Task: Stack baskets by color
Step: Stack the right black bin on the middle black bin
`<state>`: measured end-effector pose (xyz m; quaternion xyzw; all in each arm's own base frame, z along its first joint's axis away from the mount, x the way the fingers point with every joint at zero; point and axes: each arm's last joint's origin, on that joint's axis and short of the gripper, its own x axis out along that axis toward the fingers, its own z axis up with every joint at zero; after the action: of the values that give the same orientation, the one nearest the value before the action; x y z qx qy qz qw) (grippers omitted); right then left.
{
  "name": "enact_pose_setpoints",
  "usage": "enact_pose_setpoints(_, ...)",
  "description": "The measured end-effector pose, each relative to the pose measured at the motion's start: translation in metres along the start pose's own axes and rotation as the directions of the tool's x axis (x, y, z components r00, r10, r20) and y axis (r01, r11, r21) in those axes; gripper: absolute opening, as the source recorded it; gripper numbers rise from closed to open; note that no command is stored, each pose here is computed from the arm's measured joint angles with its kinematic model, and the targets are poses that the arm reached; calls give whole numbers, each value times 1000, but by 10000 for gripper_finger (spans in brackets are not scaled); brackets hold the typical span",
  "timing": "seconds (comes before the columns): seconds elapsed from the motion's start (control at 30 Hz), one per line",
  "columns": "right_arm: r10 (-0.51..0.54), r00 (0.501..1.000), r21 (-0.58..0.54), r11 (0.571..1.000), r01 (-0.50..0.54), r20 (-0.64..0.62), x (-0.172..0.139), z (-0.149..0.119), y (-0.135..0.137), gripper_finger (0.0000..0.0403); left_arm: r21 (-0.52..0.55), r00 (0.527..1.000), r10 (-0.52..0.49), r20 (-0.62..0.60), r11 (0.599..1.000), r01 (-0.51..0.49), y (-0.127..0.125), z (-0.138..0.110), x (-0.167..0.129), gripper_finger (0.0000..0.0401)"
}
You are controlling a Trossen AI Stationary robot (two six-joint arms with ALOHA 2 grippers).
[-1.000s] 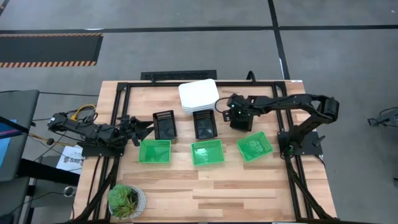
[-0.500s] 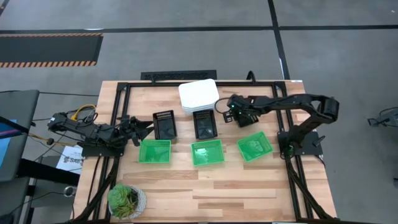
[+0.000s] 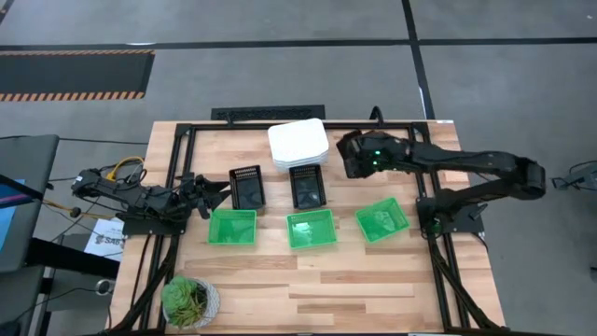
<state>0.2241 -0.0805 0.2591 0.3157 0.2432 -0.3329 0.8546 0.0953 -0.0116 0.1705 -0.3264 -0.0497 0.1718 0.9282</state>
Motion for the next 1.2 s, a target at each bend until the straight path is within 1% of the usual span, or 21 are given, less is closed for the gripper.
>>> enact_pose_setpoints(0.07,77,995,-64,995,-73,61,-10,3,9,3,0,1000,0,0,1000,0,0,0,0,256)
enact_pose_setpoints(0.13,138,986,-149,981,-123,94,-17,5,19,3,0,1000,0,0,1000,0,0,0,0,256)
enact_pose_setpoints(0.2,178,980,-262,953,-149,90,-20,5,31,3,0,1000,1,1,1000,-1,0,0,0,256)
enact_pose_setpoints(0.27,211,974,-367,915,-169,76,-19,6,46,3,0,1000,5,4,1000,-5,0,0,0,256)
enact_pose_setpoints(0.33,229,973,-476,860,-184,39,-13,4,62,3,0,1000,14,11,1000,-14,1,0,0,256)
enact_pose_setpoints(0.43,242,970,-597,776,-202,-14,-2,2,88,2,-2,1000,19,15,1000,-19,1,0,0,256)
enact_pose_setpoints(0.47,230,972,-646,736,-203,-43,3,0,96,2,-2,1000,20,16,1000,-20,1,0,0,256)
enact_pose_setpoints(0.57,164,975,-779,588,-217,-147,20,-10,114,3,-3,1000,21,16,1000,-20,1,0,0,256)
enact_pose_setpoints(0.6,136,975,-789,573,-221,-174,26,-14,119,3,-4,1000,20,16,1000,-20,1,0,0,256)
enact_pose_setpoints(0.63,86,979,-775,599,-200,-186,32,-15,121,4,-4,1000,20,16,1000,-20,1,0,0,256)
enact_pose_setpoints(0.67,23,983,-739,656,-154,-185,38,-15,123,5,-6,1000,20,16,1000,-20,1,0,0,256)
enact_pose_setpoints(0.73,-83,978,-599,800,-50,-192,48,-9,125,6,-13,1000,20,16,1000,-20,1,0,0,256)
enact_pose_setpoints(0.77,-123,968,-527,850,-11,-218,52,-8,125,6,-14,1000,20,16,1000,-20,1,0,0,256)
enact_pose_setpoints(0.8,-159,958,-460,888,33,-239,56,-8,126,5,-14,1000,20,16,1000,-20,1,0,0,256)
enact_pose_setpoints(0.83,-182,951,-403,913,67,-252,59,-9,128,4,-15,1000,20,16,1000,-20,1,0,0,256)
enact_pose_setpoints(0.9,-176,948,-295,951,94,-266,64,-10,137,4,-15,1000,21,17,1000,-21,1,0,0,256)
enact_pose_setpoints(0.97,-154,947,-197,975,100,-281,69,-11,147,6,-15,1000,23,18,1000,-23,1,0,0,256)
enact_pose_setpoints(1.1,-136,950,-94,989,113,-282,81,-14,163,11,-31,1000,24,19,999,-23,1,0,0,256)
enact_pose_setpoints(1.2,-141,946,-66,990,128,-291,89,-18,170,7,-55,1000,23,18,998,-22,1,0,0,256)
